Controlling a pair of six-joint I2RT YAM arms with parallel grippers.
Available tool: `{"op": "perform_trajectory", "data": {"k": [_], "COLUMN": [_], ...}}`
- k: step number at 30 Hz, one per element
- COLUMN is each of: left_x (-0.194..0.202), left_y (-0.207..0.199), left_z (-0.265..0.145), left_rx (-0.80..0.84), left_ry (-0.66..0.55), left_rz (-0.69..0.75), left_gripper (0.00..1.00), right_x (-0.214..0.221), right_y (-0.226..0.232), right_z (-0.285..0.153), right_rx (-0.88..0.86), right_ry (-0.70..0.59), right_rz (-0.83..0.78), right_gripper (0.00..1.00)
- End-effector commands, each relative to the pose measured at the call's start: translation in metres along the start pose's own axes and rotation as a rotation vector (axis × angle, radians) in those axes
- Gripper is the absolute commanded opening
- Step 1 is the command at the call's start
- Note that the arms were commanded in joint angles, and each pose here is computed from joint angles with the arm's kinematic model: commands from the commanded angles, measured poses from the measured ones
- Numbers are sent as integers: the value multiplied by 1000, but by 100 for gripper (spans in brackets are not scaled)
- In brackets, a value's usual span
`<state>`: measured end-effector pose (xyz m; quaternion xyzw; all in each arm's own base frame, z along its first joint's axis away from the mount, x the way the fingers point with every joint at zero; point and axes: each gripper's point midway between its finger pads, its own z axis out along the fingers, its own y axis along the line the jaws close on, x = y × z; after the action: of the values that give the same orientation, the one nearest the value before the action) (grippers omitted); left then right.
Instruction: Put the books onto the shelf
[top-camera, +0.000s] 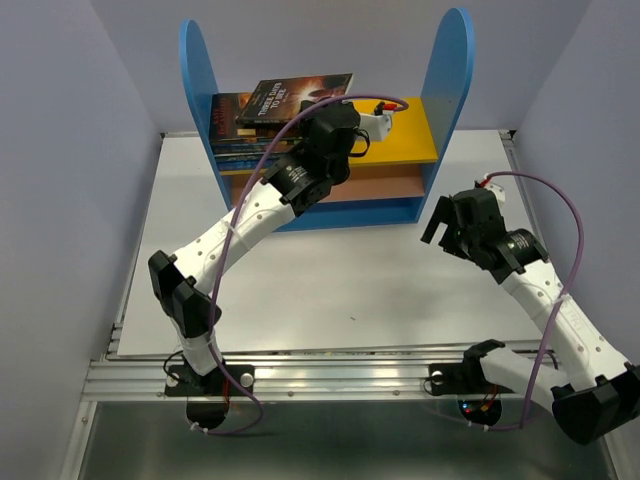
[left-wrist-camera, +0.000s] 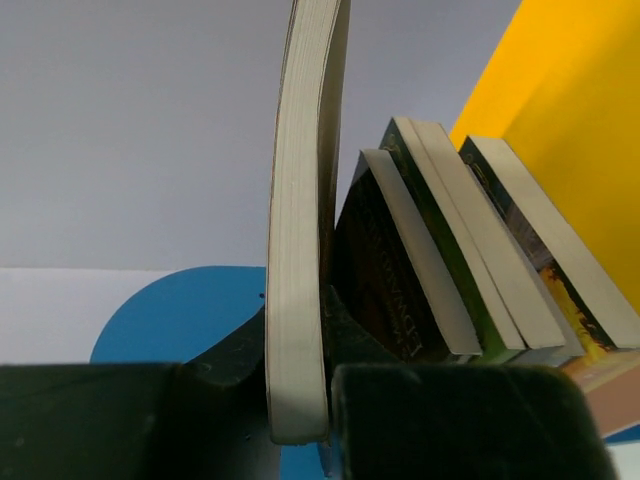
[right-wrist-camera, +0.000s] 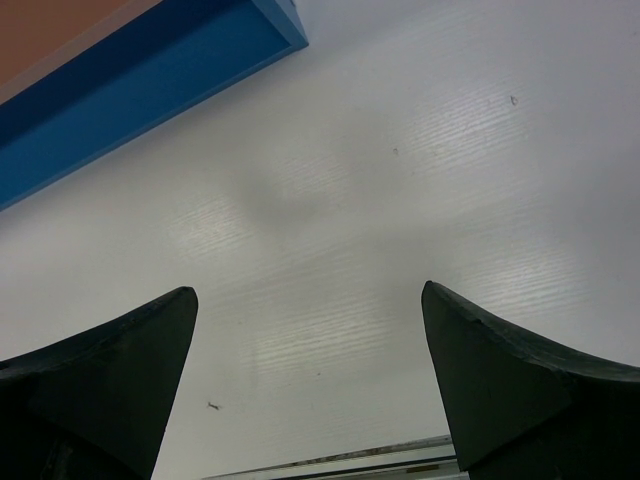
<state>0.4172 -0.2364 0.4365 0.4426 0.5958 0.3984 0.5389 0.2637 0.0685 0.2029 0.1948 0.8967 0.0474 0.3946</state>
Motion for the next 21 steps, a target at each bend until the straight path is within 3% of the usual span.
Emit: {"op": "perform_trajectory", "data": {"k": [1, 21], "left_x": [18, 58], "left_y": [34, 27], "left_z": [-23, -18], "left_rx": [-56, -67], "left_ry": [14, 164], "left_rz": [-121, -115], "left_gripper": [0, 0], "right_x": [-9, 0], "right_y": [9, 8], "right_z": [0, -4], "right_rx": [-40, -68], "right_ry": [-30, -19], "right_rz": [7, 40], "right_gripper": [100, 100]}}
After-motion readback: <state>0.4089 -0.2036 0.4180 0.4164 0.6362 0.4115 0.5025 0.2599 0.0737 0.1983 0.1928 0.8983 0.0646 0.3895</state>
